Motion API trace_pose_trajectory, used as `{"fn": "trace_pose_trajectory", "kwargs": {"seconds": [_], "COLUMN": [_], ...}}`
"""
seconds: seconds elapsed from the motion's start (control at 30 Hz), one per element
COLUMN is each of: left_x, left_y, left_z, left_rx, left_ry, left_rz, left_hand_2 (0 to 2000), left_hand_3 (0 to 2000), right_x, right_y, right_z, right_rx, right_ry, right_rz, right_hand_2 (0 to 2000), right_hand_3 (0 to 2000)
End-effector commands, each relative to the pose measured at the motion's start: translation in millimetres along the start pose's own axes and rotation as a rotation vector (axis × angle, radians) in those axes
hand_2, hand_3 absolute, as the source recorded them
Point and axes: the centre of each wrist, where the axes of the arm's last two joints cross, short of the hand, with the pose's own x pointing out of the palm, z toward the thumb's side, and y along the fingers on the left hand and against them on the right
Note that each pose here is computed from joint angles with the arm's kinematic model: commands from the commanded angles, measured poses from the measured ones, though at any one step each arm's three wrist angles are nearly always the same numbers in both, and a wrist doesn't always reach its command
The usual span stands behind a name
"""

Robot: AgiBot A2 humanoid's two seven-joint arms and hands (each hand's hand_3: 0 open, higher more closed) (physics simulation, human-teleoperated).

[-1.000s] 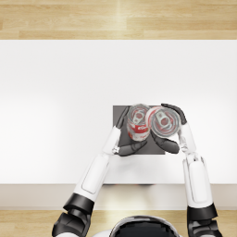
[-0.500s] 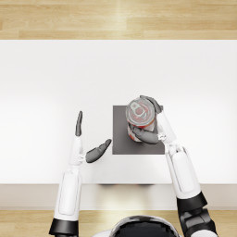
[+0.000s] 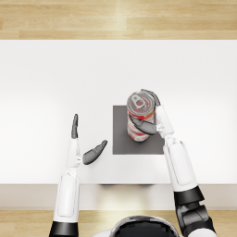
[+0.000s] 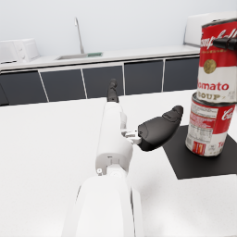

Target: Pick up the red can on the left and place it in the middle, then pick up the red can on the right and place it on top of the can in the middle

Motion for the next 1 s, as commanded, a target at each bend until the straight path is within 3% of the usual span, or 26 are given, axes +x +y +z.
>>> {"fn": "trace_pose_trajectory", "kwargs": {"seconds": [0.03,0.1,0.13,0.17,0.23,0.27,0.77,1.0], "left_x": [-1.4,-1.3,-0.3,-0.2,0.7,0.7,5.7,-31.6], "left_y": [0.7,-0.4,-0.4,-0.4,0.7,0.7,1.2,2.8], "left_z": [-0.8,-1.6,-1.6,-1.5,-1.6,-1.6,38.8,86.7], "left_rx": [-0.003,-0.006,-0.006,-0.006,-0.006,-0.006,0.149,0.335], "left_ry": [-0.001,-0.003,-0.005,-0.006,-0.008,-0.009,-0.026,-0.001], "left_rz": [0.007,0.008,0.005,0.006,0.005,0.006,0.001,0.137], "left_hand_2": [0,0,0,0,0,0,0,0], "left_hand_3": [0,0,0,0,0,0,0,0], "right_x": [-5.6,-5.4,-5.9,-5.2,-1.9,-1.7,-2.1,-57.8], "right_y": [-3.9,-0.6,0.8,2.6,6.3,7.0,57.7,99.0], "right_z": [-16.2,-17.9,-19.9,-18.7,-15.2,-13.1,57.2,64.8], "right_rx": [0.057,0.045,0.047,0.039,0.035,0.034,-0.32,-0.464], "right_ry": [-0.019,-0.025,-0.026,-0.023,-0.023,-0.029,-0.045,-0.091], "right_rz": [-0.027,-0.033,-0.025,-0.013,-0.022,-0.038,-0.096,-0.343], "right_hand_2": [2000,2000,639,0,0,0,0,0], "right_hand_3": [1520,1520,1193,867,213,0,0,0]}}
